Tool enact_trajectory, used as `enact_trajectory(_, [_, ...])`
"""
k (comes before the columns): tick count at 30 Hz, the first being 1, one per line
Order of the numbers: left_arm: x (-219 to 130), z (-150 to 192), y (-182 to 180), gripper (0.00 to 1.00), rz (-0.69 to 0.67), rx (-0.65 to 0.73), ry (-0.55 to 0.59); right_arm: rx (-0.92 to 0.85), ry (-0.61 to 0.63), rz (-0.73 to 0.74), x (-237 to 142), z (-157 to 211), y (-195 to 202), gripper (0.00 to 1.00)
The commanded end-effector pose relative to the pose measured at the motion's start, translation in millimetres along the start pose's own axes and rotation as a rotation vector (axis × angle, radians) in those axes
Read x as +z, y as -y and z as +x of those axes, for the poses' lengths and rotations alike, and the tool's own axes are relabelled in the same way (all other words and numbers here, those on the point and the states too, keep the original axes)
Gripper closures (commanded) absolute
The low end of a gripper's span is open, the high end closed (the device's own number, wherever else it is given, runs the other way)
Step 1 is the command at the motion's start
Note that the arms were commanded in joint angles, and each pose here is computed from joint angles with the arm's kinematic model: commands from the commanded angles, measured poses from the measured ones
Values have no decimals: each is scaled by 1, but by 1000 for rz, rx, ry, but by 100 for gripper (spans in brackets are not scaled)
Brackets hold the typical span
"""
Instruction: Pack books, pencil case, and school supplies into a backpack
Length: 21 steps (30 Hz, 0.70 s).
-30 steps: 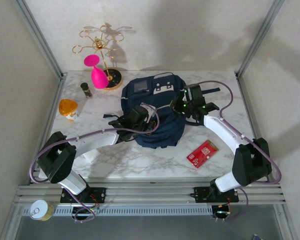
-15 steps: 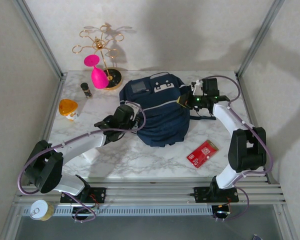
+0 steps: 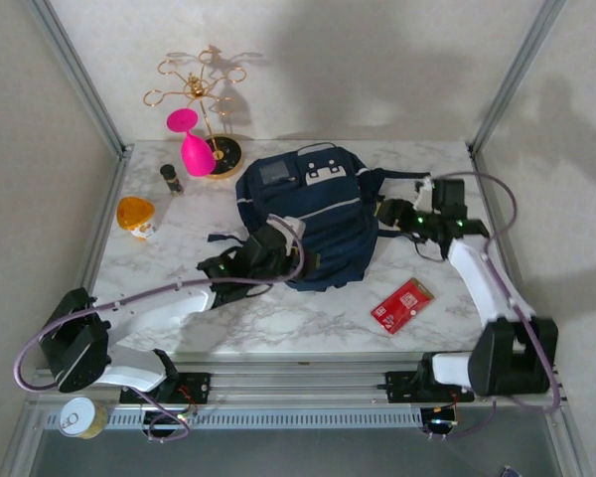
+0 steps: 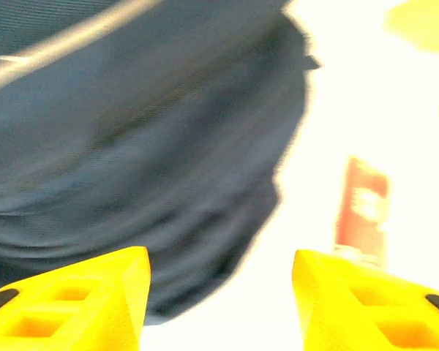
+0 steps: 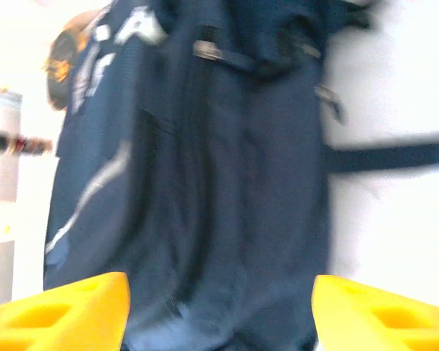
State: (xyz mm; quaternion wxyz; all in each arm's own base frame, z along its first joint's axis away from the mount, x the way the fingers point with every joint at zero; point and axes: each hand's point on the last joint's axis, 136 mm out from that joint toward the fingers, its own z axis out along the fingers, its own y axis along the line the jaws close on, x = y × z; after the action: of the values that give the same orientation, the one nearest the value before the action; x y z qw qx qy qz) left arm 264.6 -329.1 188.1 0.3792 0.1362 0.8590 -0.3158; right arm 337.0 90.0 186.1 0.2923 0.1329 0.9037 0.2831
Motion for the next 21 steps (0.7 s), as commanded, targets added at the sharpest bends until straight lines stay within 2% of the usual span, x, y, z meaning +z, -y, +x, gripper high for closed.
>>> enact_trajectory(1, [13, 10, 53, 45, 172, -146, -26, 194, 19, 260, -31, 36, 66, 17])
enact_trajectory(7, [79, 64, 102, 45, 236, -131, -204, 428, 59, 409, -55, 99, 119, 16])
enact_trajectory(10, [106, 83, 123, 47, 273, -125, -265, 475, 85, 381, -49, 117, 129, 19])
enact_trajectory(12, [125, 97, 130, 49, 271, -107, -290, 504, 30, 357, -36, 133, 133, 21])
enact_trajectory(15, [150, 112, 123, 54, 223, -99, -317, 534, -42, 386, -27, 154, 145, 22])
enact_trajectory(18, [168, 117, 111, 59, 177, -106, -304, 535, -35, 391, -25, 159, 154, 22])
enact_trajectory(21, [183, 125, 107, 73, 167, -104, -317, 561, -61, 369, -19, 169, 158, 22])
